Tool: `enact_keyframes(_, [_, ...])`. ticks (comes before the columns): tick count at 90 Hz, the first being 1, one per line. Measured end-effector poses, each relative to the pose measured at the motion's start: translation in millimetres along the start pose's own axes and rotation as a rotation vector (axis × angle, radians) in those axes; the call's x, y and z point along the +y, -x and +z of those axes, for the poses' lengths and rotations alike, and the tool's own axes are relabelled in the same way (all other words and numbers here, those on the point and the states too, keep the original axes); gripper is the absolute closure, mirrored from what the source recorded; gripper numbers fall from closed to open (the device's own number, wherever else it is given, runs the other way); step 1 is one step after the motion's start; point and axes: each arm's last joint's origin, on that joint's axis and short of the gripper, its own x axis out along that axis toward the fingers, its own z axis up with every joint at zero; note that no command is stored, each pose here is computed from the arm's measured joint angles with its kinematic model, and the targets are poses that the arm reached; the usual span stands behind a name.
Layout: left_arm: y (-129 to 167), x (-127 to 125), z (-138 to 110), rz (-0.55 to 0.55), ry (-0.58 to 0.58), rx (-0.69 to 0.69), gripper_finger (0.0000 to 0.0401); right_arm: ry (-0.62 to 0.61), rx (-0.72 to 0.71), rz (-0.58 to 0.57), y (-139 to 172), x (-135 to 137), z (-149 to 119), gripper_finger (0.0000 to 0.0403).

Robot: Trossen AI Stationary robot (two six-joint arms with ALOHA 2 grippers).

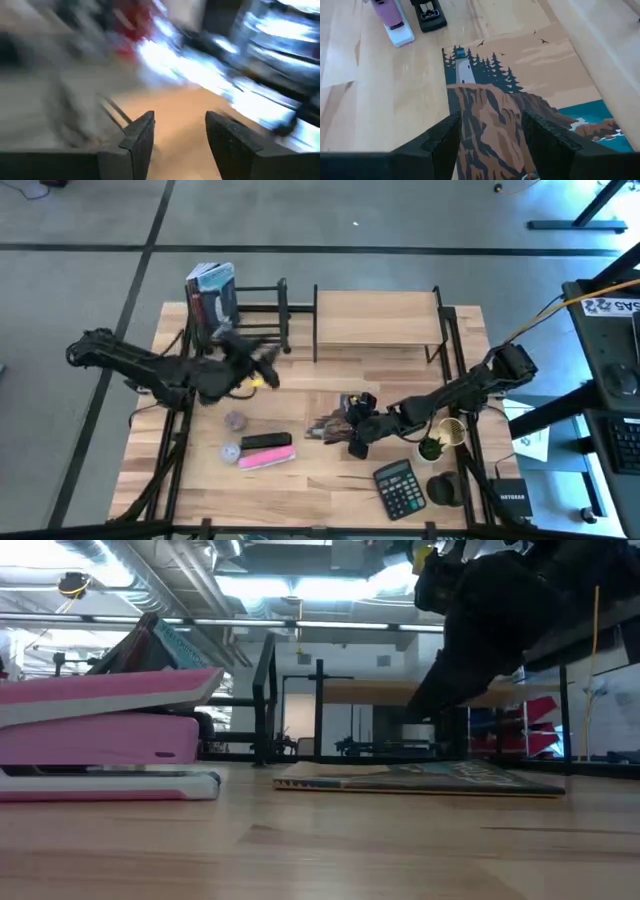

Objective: Stock shelves
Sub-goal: Remove the brown book from the book holder

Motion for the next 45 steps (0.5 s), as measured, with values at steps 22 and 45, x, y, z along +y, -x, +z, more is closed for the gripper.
enact_keyframes(22, [-16.9, 72.5, -21.0, 0.567, -0.021, 0.17, 0.0242, -0.001, -0.002, 0.001, 0.0, 0.1, 0.3, 0.0208])
enact_keyframes(45, [-22.7, 116.7, -11.8, 0.88, 0.006, 0.153, 0.0242, -0.003, -0.007, 0.004, 0.0, 0.4, 0.8, 0.0208])
